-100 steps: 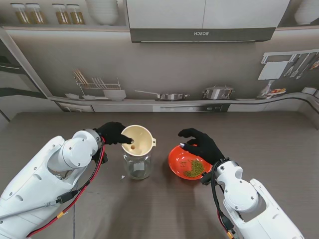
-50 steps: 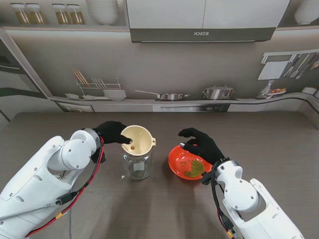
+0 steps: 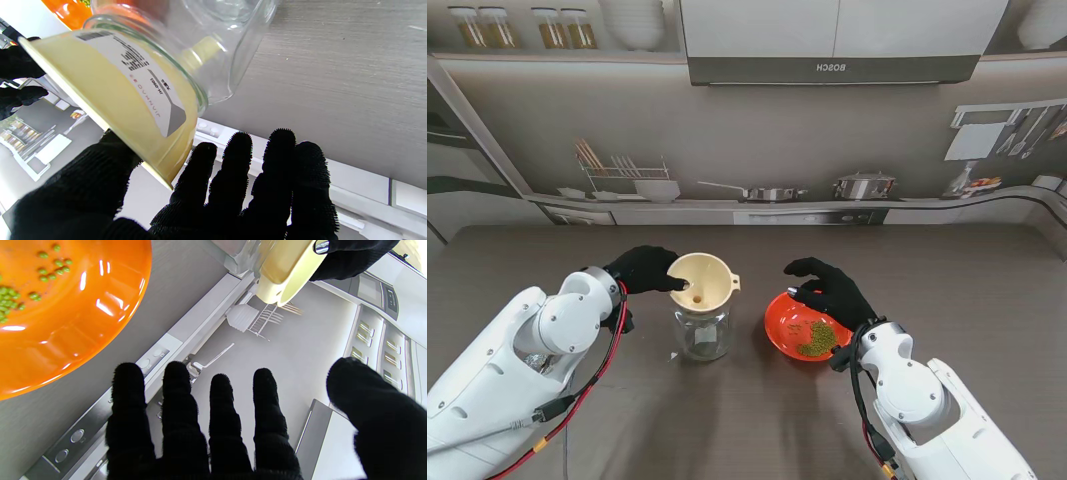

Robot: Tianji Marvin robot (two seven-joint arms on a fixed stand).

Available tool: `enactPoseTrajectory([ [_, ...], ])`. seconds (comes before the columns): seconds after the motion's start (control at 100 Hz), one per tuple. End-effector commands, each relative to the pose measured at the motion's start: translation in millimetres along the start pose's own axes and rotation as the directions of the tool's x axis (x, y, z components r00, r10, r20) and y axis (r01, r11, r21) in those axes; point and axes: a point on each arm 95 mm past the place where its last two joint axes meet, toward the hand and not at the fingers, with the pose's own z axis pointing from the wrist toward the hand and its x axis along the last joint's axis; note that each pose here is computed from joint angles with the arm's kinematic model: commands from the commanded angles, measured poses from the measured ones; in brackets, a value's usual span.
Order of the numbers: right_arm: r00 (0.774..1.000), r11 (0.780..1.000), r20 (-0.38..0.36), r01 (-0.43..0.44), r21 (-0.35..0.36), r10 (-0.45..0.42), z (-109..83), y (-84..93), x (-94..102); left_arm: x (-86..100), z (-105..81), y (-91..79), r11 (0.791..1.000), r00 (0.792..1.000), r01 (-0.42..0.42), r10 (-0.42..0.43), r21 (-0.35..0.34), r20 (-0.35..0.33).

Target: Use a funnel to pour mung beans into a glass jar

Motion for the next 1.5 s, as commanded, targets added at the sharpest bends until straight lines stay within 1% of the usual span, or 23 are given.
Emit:
enactPoseTrajectory([
  [0.0,1.0,1.0,-0.004,-0.007,0.021,0.007,-0.5,-5.1,0.8,-0.7,-1.7,3.8,1.0,1.0,-0.005,0.005,-0.015,0.004],
  [0.19,1.0,1.0,-0.004,-0.007,0.022,0.007,-0.4,-5.9,0.7,-3.2,-6.1,4.4,0.999,1.0,-0.008,0.008,0.046,-0.005],
  [0.52,1.0,1.0,-0.006,-0.005,0.022,0.005,0.1,-7.1,0.7,-4.1,-18.4,-2.5,0.986,0.999,0.041,-0.037,0.163,-0.029],
  [0.68,1.0,1.0,-0.007,-0.004,0.018,0.004,0.4,-7.7,0.5,-0.1,-27.2,-4.6,0.973,0.997,0.056,-0.043,0.223,-0.064],
  [0.74,1.0,1.0,-0.009,-0.002,0.018,0.003,0.5,-7.9,0.5,1.7,-31.1,-4.8,0.968,0.996,0.053,-0.033,0.245,-0.085],
  [0.8,1.0,1.0,-0.01,-0.001,0.017,0.001,0.6,-8.3,0.6,4.4,-34.1,-3.9,0.96,0.993,0.068,-0.039,0.271,-0.113],
  [0.97,1.0,1.0,-0.017,0.004,0.017,-0.003,1.1,-9.3,1.2,15.0,-41.9,3.1,0.941,0.981,0.121,-0.064,0.316,-0.185],
  [1.16,1.0,1.0,-0.02,0.008,0.016,-0.008,1.4,-10.0,1.3,27.3,-48.6,17.6,0.915,0.966,0.174,-0.086,0.364,-0.244],
  [1.35,1.0,1.0,-0.02,0.012,0.02,-0.012,1.1,-10.7,1.3,33.4,-53.1,32.5,0.905,0.957,0.196,-0.094,0.377,-0.273],
  [1.49,1.0,1.0,-0.02,0.016,0.019,-0.015,0.9,-10.8,1.3,34.5,-55.0,41.0,0.896,0.945,0.24,-0.128,0.374,-0.3],
])
